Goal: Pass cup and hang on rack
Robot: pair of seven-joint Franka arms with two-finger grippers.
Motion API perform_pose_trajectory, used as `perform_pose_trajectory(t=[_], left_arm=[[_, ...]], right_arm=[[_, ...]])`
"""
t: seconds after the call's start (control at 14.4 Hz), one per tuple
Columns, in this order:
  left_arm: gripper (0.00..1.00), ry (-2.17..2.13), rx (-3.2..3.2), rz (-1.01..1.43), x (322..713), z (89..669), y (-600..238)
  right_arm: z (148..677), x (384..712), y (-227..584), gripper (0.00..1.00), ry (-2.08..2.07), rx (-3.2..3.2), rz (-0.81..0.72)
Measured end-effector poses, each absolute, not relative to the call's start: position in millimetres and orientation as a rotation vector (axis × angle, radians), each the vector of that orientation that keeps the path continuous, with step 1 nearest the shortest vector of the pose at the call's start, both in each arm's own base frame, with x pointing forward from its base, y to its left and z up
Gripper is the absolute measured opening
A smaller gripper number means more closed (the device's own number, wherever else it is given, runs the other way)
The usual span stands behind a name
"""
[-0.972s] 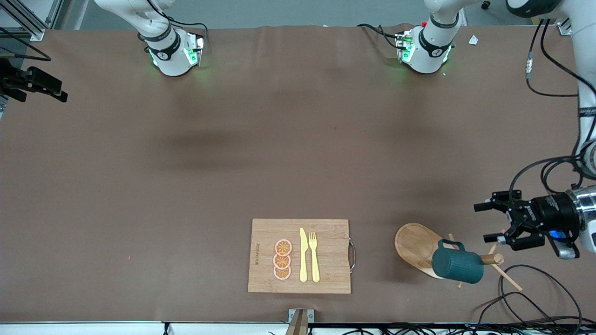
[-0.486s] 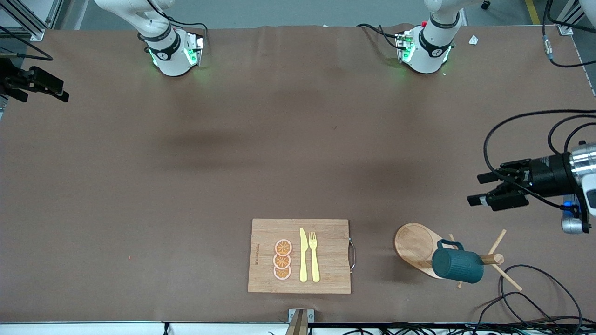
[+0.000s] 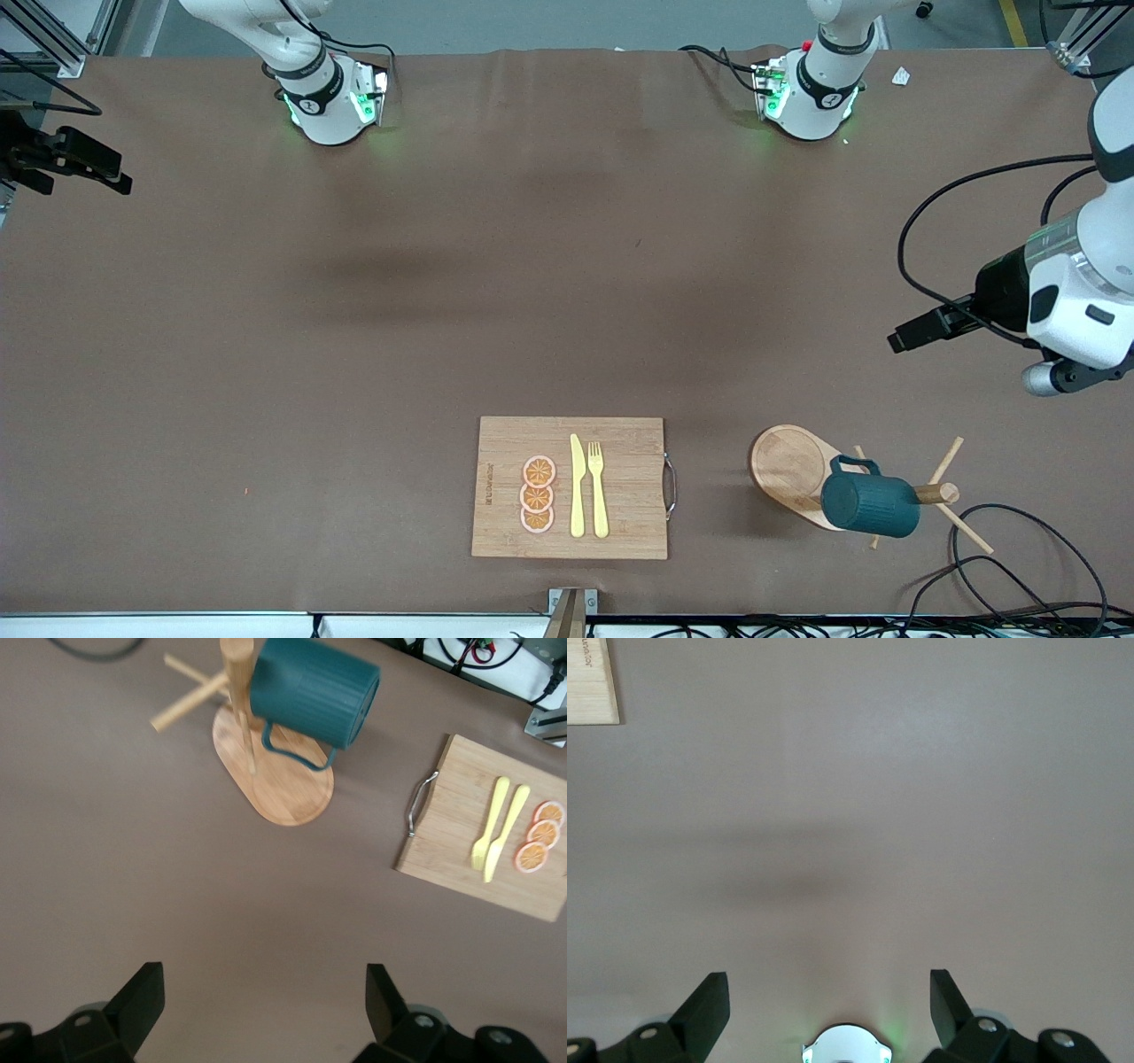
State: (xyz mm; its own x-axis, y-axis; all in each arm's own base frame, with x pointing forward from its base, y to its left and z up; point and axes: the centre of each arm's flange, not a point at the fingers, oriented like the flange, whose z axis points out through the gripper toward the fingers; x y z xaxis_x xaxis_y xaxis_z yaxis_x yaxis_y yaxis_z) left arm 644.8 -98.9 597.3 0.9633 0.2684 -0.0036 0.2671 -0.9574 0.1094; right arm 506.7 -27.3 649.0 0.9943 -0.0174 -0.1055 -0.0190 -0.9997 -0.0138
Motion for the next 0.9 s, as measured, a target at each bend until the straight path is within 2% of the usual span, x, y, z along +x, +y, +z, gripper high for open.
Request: perform_pose_trajectory(t=[0.28, 0.9], left_arm=[[1.00, 0.225, 3.170, 0.135, 624, 632, -85], [1.00, 0.114, 3.158, 0.059, 535, 655, -51]], right_arm=[[649, 507, -28, 1.00, 0.030, -3.123, 0.161], [649, 507, -29, 1.00, 0.032, -3.123, 0.160]])
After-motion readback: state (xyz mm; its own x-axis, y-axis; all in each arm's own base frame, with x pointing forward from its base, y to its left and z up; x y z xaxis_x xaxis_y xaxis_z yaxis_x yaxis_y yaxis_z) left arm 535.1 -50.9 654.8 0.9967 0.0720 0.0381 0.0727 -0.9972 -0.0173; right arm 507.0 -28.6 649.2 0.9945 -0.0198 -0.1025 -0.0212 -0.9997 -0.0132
